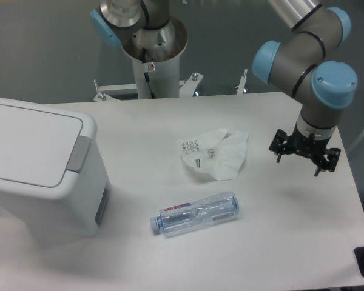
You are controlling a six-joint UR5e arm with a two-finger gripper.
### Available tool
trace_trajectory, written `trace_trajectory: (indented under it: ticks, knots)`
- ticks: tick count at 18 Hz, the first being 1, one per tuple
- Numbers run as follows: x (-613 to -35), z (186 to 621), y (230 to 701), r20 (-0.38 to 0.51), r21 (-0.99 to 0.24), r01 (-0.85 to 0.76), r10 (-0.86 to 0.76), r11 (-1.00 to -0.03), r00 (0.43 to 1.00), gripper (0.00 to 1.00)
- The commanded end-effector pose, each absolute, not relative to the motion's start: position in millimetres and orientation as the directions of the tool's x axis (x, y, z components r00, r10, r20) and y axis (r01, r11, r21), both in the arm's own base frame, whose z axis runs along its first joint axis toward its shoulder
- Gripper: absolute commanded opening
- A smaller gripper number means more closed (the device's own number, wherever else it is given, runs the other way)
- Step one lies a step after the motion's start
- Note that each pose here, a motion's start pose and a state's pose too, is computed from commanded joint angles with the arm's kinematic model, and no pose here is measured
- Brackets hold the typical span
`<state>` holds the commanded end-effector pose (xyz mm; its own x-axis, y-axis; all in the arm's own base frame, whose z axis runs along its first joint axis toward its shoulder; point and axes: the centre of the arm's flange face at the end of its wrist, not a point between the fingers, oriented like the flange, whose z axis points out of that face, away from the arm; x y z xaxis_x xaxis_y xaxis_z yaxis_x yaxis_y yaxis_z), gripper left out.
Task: Open the trash can
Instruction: 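Move the gripper from beside the paper toward the white trash bin lid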
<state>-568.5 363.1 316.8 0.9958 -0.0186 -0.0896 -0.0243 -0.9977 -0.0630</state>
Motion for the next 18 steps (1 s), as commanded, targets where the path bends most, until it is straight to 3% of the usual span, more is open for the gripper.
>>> trace_trajectory:
  ticks: [10,18]
  knots:
    - [-539.1,342.0,392.8,-0.088,-0.117,-0.022,-0.012,-0.993,0.996,1.0]
    - [-480.9,392.6,427.8,0.008,-0.281,0.083,0.085,-0.956,0.996,1.0]
